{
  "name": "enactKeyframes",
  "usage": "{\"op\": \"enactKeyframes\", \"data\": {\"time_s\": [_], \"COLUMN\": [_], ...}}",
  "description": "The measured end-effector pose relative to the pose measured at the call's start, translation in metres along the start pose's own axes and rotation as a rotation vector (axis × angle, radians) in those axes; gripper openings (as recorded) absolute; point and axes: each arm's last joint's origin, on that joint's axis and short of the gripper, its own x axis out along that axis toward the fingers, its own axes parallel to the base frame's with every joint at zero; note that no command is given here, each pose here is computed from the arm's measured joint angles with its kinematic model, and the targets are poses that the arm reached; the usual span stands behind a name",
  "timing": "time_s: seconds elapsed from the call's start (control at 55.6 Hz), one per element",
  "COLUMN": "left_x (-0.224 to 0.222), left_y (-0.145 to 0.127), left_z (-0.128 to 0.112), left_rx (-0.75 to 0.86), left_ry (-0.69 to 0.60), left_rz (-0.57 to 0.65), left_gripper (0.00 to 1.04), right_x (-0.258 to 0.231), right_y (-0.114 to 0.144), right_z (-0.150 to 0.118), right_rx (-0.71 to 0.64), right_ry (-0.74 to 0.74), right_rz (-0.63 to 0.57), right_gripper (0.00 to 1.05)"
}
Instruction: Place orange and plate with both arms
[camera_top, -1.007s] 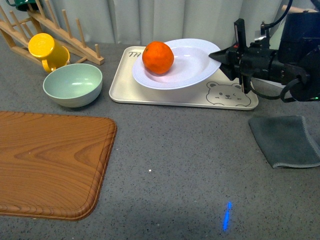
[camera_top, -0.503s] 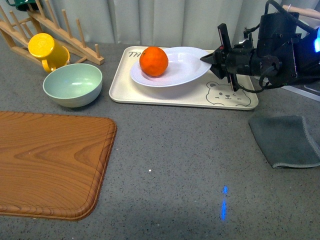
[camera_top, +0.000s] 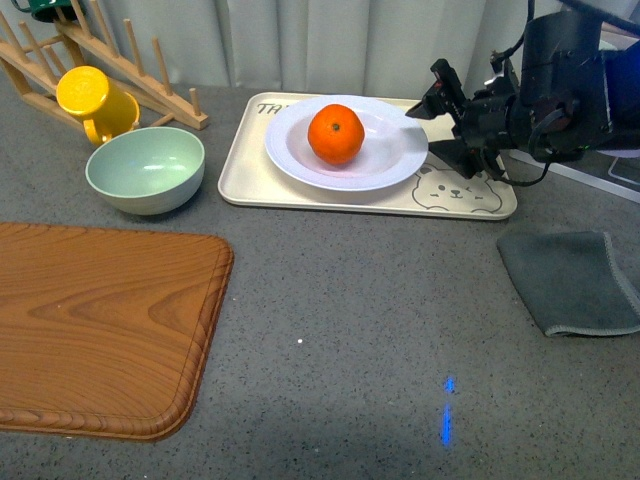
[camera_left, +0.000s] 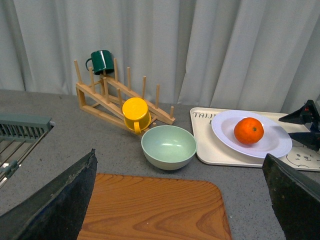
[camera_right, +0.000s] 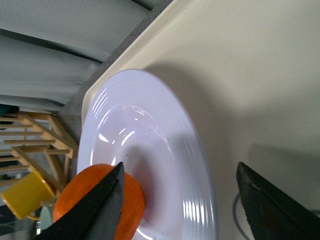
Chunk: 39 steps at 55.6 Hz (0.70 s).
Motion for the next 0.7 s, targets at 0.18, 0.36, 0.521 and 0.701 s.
{"op": "enactKeyframes", "data": {"time_s": [0.18,0.36,0.521,0.701], "left_x": [0.000,0.000,0.000,0.000], "left_y": [0.000,0.000,0.000,0.000], "left_z": [0.000,0.000,0.000,0.000], "left_rx": [0.000,0.000,0.000,0.000], "left_ry": [0.000,0.000,0.000,0.000], "left_rz": [0.000,0.000,0.000,0.000], "left_gripper": [0.98,0.98,0.98,0.98], "right_x": [-0.025,-0.052,-0.087,-0.137], "right_y": [0.026,0.049,0.061,0.065], "right_z": [0.006,-0.003,-0.028,-0.055], "right_rx": [-0.185,-0.409,-0.676,-0.926], "right_ry": [-0.044,-0.098,-0.152,-0.222], "right_rz": [-0.034,-0.134,-0.282,-0.432], "right_gripper": [0.94,0.96,0.96,0.96]}}
